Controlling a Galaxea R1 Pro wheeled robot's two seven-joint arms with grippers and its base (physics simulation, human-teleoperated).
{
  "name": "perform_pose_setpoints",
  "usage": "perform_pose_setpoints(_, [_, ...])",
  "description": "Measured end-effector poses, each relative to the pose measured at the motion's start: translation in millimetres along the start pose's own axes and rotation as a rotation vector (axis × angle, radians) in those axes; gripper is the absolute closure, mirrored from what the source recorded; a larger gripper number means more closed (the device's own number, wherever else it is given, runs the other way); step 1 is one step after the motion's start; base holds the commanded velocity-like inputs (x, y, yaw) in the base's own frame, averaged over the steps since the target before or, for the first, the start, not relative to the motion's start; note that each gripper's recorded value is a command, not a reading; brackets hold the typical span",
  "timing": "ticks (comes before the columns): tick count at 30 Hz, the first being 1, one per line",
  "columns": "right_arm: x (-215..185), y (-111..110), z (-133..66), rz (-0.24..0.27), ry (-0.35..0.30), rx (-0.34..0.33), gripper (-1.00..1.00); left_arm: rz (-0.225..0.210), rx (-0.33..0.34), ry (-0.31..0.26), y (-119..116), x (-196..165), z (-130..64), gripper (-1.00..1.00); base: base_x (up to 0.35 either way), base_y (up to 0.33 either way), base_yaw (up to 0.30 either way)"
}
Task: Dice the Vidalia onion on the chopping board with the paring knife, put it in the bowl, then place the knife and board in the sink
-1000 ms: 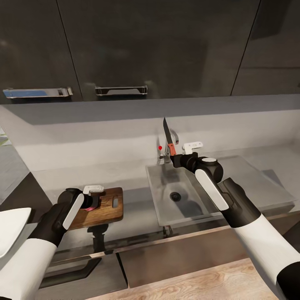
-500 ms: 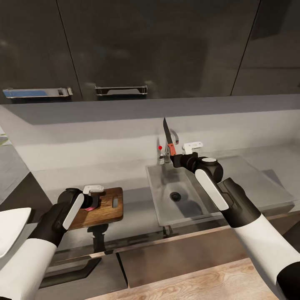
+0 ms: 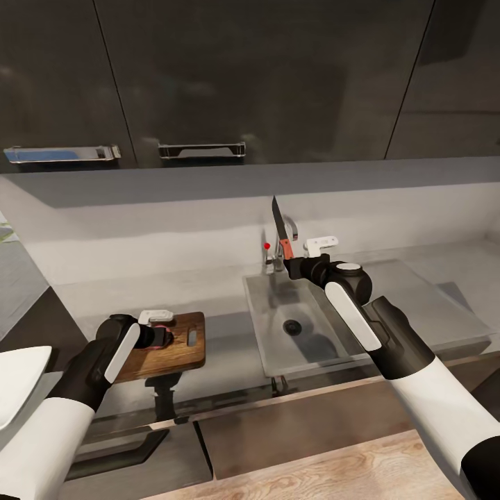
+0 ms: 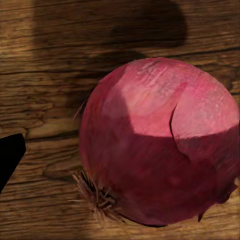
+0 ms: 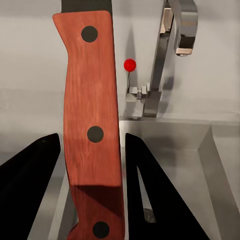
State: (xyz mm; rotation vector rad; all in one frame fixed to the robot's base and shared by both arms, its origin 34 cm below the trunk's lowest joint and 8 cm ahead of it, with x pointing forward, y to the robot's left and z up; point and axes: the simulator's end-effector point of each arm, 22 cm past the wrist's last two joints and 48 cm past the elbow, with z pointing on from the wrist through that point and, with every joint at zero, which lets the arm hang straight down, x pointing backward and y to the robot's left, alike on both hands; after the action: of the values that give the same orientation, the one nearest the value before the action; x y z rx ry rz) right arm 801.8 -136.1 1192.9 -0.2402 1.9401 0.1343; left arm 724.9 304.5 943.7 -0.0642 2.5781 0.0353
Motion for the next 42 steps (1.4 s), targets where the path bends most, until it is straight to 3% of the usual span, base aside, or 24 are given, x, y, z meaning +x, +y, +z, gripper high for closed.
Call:
perform_pose_setpoints(15, [-0.1, 0.0, 0.0, 0.0, 0.0, 0.0, 1.0, 0.002, 0.002, -0.015, -0.8, -5.2, -3.3, -1.0, 0.0, 0.0, 0.0])
perform_pose_setpoints(23, [0.0, 0.2, 0.0, 0.0, 0.0, 0.0, 1.0, 0.018, 0.014, -0.135, -7.0, -45.8, -33.6, -1.0, 0.0, 0.0, 0.0])
perform_pose_setpoints(34, [2.5, 4.8, 0.4, -0.012, 0.004, -0.007, 1.0, 0.034, 0.019, -0.241, -8.1, -78.8, -65.4, -1.0, 0.0, 0.0, 0.0])
perform_pose_setpoints(42, [2.3, 13.5, 0.8, -0.026, -0.01, -0.018, 1.0, 0.056, 0.039, -0.375, -18.3, -114.5, -109.9, -1.0, 0.0, 0.0, 0.0])
